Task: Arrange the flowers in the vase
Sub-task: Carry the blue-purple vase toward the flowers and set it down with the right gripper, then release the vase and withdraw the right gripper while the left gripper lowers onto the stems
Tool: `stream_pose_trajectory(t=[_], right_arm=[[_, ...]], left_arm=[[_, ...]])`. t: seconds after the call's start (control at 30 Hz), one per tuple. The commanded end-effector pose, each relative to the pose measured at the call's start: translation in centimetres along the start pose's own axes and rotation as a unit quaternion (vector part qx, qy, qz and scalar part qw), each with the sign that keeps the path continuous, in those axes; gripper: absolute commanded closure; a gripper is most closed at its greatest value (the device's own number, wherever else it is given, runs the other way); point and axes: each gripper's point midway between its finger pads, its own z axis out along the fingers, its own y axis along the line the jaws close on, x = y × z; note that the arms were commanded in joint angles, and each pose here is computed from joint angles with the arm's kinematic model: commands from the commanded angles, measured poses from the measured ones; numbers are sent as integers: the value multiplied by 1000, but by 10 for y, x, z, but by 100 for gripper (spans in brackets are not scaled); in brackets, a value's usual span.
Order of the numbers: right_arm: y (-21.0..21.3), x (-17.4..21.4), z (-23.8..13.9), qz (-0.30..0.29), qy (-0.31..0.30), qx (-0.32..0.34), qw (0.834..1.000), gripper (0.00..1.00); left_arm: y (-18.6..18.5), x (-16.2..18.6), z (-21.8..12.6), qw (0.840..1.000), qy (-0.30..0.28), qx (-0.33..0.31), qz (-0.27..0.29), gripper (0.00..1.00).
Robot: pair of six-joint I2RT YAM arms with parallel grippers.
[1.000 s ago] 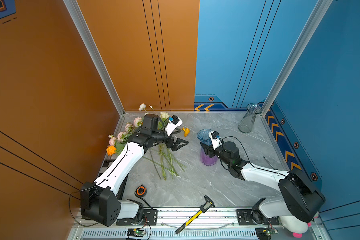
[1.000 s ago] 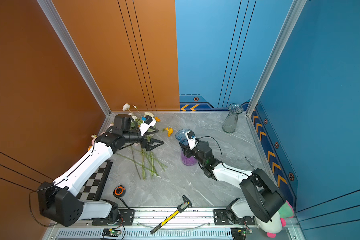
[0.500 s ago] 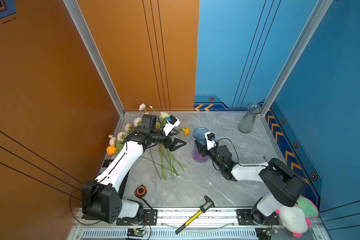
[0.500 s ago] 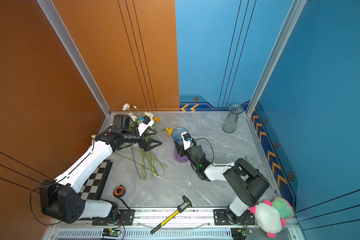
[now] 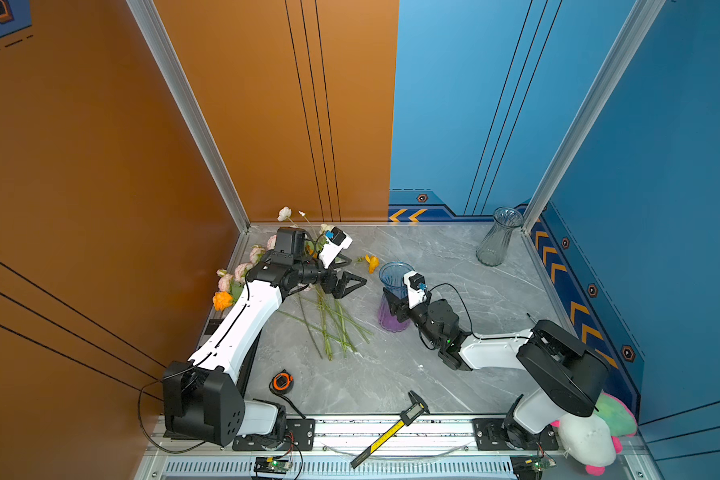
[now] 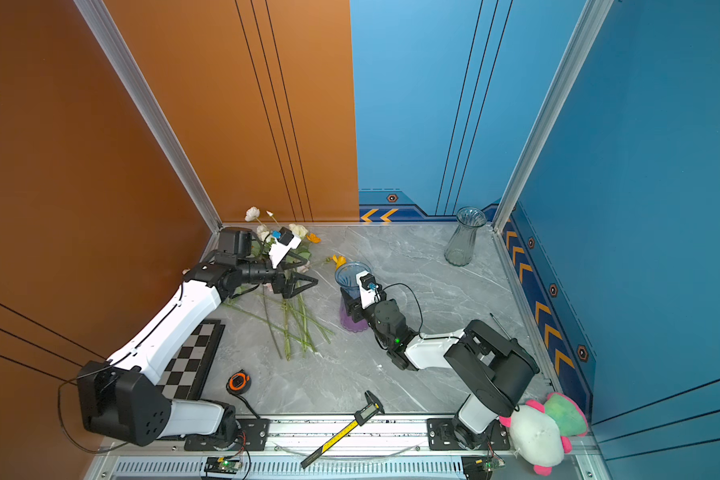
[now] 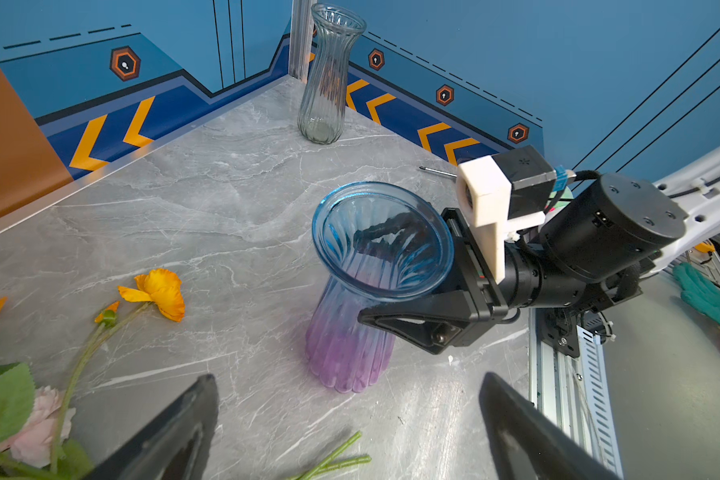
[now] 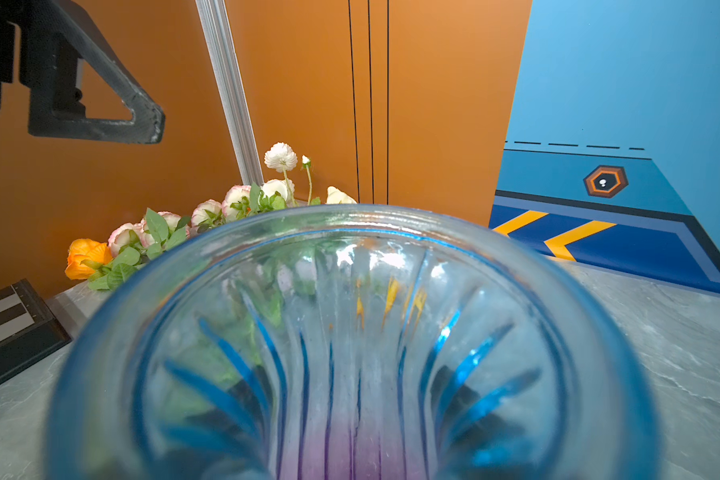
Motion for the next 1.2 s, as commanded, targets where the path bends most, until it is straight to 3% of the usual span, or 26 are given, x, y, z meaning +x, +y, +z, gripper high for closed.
stream_pose_trajectory(t=[0.0, 0.07, 0.27, 0.47, 0.67, 0.73, 0.8, 0.87, 1.0, 1.1, 1.17], right_arm=[[-2, -14, -9, -2, -11, 16, 1000, 25], [-3, -10, -14, -7, -6, 19, 1000, 19], [-8, 2, -28, -11, 16, 29, 999, 16], [0, 26, -49, -28, 91, 13, 995, 7], [-1, 48, -95, -17, 169, -4, 985, 0], [-6, 51, -113, -10, 191, -1, 982, 0], [-12, 46, -127, -3, 198, 7, 980, 0], [-24, 38, -140, 3, 196, 33, 980, 0], [-46, -16, -157, 15, 135, 86, 987, 0], [-62, -60, -166, 15, 96, 124, 987, 0], [-62, -80, -167, 10, 93, 112, 989, 0]], left_arm=[[-3, -9, -5, 1000, -9, 8, 6, 2], [-2, -9, -5, 1000, -8, 7, 6, 2], [-1, -9, -5, 1000, -8, 8, 3, 2], [5, -12, -11, 1000, -12, -8, 8, 2], [49, -17, -17, 992, -16, -125, 1, 2], [73, -21, -24, 983, -31, -181, -33, 2], [99, -23, -31, 967, -53, -225, -106, 2], [113, -23, -31, 957, -49, -228, -171, 2], [131, -9, -22, 945, -15, -255, -205, 2], [143, 24, -23, 912, 1, -304, -274, 2], [143, 51, -26, 888, 3, -317, -332, 2]])
